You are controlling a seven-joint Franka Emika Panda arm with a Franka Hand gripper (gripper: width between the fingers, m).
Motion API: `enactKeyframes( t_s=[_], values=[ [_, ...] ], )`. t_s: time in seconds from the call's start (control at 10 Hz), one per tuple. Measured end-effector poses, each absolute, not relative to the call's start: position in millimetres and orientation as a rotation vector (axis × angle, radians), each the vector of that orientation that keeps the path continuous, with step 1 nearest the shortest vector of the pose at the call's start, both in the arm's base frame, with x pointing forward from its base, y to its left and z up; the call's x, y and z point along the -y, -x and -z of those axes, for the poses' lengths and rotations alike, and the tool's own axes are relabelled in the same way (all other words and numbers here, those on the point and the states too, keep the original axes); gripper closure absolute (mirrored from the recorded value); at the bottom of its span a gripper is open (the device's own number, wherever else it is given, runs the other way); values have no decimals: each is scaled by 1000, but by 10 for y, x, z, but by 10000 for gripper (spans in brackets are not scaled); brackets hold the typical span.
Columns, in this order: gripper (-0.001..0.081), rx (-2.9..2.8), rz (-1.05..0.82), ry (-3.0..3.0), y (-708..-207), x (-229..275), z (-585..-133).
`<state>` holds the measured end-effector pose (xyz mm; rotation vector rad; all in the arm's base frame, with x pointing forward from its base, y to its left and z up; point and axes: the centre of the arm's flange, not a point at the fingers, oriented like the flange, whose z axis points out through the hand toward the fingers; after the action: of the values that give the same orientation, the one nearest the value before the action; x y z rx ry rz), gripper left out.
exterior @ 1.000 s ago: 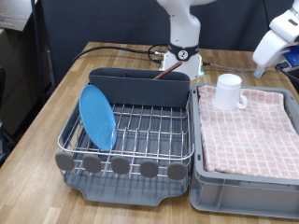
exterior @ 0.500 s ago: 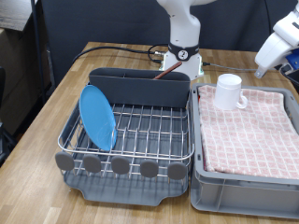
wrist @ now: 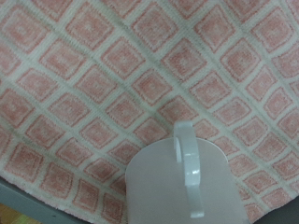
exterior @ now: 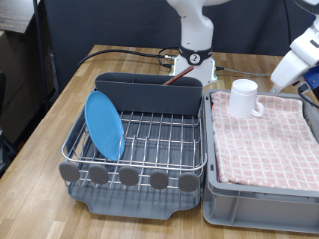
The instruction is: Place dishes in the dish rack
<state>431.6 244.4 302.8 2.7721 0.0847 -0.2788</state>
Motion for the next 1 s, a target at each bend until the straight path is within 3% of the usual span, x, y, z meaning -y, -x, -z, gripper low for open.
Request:
enactKeyframes(
  t_s=[1.0],
  values=[
    [3,-214,307,-2802,-4142,-2127,-2462]
  ],
)
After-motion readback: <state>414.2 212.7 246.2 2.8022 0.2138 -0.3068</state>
